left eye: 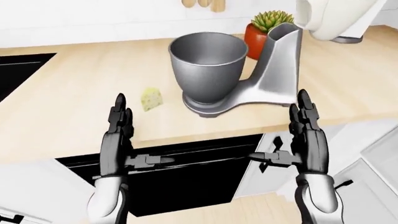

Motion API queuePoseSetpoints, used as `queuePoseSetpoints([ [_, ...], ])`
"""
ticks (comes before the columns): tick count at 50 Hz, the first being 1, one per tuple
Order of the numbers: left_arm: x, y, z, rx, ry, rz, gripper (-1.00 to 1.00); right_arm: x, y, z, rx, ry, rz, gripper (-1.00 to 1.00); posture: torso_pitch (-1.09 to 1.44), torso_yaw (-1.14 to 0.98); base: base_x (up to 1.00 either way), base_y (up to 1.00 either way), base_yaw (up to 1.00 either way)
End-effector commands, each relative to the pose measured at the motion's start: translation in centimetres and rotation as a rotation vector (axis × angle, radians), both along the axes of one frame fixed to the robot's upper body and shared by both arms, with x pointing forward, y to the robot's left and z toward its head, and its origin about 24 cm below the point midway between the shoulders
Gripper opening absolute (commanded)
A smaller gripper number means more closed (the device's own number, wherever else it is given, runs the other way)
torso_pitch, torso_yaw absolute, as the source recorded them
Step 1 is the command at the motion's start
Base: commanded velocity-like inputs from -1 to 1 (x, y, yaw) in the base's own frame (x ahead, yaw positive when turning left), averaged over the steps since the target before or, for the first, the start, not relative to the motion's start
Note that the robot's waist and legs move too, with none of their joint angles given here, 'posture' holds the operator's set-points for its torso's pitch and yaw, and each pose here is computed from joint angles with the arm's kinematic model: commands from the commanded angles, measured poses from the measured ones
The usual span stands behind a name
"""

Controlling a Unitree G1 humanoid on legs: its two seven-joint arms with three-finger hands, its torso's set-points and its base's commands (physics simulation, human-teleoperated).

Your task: Place the cheese in the stand mixer bowl.

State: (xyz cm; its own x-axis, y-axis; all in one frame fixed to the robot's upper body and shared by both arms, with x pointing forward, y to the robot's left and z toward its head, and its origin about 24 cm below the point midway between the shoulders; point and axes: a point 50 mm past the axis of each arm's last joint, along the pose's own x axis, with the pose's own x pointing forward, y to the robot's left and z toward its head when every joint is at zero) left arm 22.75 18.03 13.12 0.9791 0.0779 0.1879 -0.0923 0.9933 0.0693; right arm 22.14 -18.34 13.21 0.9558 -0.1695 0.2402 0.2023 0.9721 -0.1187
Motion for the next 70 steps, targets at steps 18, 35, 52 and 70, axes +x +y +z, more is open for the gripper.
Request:
queuePoseSetpoints([
  [18,0.3,0.2,1.7,0.012,-0.065,-0.001,1.00,-1.9,-0.8,2.5,-0.014,-0.139,-0.035,0.97,0.00,0.00,0.00,0.00,0.00],
  [35,3.8,1.0,4.6,0.055,-0.104,0.027,1.00,-2.2,-1.1,2.8,-0.016,-0.157,-0.040,0.97,0.00,0.00,0.00,0.00,0.00],
  [52,10.1,2.8,5.3,0.078,-0.088,0.086,1.00,-2.1,-0.8,2.7,-0.018,-0.154,-0.030,0.97,0.00,0.00,0.00,0.00,0.00],
  [70,14.9,4.6,3.6,0.097,-0.034,0.153,1.00,-1.8,-0.7,2.6,-0.010,-0.158,-0.006,0.97,0.00,0.00,0.00,0.00,0.00],
])
